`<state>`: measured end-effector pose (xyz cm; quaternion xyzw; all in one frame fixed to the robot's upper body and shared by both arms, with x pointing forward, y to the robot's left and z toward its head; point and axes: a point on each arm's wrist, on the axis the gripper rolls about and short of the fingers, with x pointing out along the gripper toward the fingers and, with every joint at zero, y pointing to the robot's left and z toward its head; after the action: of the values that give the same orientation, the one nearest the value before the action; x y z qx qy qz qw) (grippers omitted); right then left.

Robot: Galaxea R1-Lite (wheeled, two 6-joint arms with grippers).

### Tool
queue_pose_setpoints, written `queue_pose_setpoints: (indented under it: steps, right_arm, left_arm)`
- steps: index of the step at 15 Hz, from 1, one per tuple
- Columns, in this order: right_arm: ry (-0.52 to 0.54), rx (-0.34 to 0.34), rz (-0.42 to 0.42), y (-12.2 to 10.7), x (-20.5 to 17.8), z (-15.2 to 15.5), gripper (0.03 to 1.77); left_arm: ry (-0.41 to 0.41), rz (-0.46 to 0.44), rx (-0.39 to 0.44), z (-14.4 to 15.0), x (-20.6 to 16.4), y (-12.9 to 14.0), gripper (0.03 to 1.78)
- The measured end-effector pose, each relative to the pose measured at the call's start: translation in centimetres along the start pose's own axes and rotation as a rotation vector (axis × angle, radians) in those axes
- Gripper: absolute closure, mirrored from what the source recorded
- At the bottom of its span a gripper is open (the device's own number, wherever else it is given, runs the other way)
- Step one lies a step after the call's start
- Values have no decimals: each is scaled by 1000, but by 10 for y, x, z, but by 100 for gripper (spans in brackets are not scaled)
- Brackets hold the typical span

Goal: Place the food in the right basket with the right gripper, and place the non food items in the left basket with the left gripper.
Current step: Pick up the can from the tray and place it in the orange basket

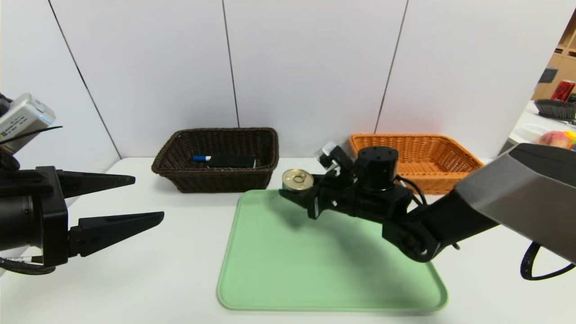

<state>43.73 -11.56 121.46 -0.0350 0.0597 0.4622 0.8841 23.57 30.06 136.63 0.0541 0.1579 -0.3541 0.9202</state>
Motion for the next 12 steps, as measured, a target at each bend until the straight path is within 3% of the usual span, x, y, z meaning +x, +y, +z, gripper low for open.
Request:
queue_pose_setpoints:
  steps: [5,12]
  right_arm:
    - [-32,2,-155,-57,-34,34,80]
    - [-27,19,-349,-114,-92,51,80]
  left_arm:
    - [7,-1,-5,1,5,3,12]
    - [13,-5,-8,2,14,9,12]
